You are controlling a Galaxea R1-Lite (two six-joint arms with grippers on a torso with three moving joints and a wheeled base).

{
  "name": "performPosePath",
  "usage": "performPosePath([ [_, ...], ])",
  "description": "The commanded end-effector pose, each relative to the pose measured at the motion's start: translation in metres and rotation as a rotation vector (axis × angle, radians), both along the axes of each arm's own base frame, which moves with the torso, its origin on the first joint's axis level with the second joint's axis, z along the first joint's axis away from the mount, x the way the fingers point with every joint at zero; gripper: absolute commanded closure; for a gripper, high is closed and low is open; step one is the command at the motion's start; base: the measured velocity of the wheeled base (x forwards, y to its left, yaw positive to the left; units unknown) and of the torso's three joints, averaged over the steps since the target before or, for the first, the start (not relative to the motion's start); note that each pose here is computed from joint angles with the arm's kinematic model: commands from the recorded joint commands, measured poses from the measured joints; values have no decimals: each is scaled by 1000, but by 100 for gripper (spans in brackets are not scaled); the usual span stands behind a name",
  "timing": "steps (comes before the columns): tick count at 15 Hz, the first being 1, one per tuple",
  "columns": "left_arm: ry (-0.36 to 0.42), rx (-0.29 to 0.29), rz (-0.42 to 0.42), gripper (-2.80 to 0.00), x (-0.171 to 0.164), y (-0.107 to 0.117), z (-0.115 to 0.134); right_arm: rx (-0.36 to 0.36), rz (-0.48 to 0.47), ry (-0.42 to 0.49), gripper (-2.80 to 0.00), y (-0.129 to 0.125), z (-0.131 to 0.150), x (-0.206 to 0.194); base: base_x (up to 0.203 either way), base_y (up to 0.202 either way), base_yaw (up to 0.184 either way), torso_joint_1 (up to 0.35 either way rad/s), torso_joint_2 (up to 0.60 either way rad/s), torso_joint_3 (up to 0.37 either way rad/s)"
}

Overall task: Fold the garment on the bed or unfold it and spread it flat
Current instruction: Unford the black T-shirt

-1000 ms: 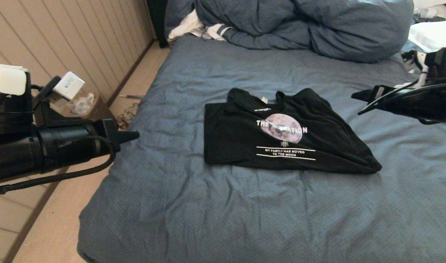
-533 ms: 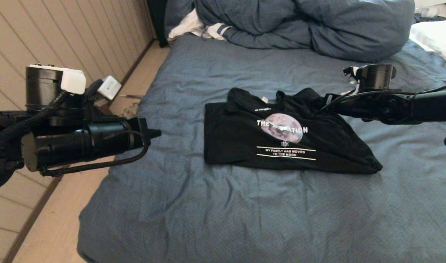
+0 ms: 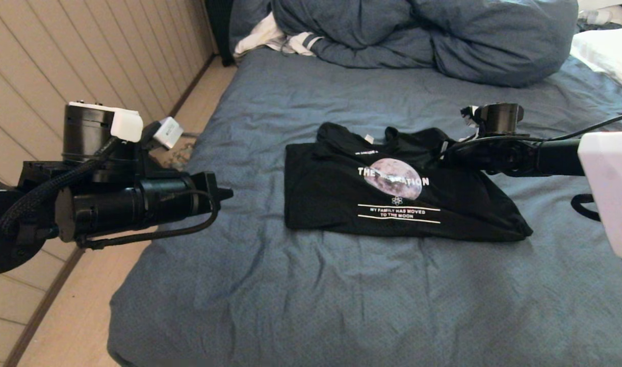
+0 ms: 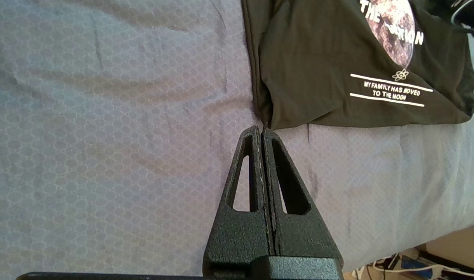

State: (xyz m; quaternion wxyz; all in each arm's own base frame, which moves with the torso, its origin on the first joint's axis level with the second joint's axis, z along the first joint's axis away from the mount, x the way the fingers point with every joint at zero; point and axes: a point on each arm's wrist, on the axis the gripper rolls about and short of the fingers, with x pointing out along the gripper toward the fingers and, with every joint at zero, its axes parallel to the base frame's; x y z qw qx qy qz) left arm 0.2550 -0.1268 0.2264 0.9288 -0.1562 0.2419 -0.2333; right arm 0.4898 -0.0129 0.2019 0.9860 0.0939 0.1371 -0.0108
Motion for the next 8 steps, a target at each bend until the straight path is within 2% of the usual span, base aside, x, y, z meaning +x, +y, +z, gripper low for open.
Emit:
performPosePath([
  [1,-1,-3,-5,0,0,-1,0,-3,-8,-31,0,-3,12,-3,0,0,0,0,0,0],
  [5,-1,-3,-27,0,-3,-7,0,-42,-53,-84,0,-28,41,-21,0,0,0,0,0,0],
  [8,3,-1,-33,0,-3,-9,-1,-58,-70,-86,0,-37,43,-23,0,0,0,0,0,0],
])
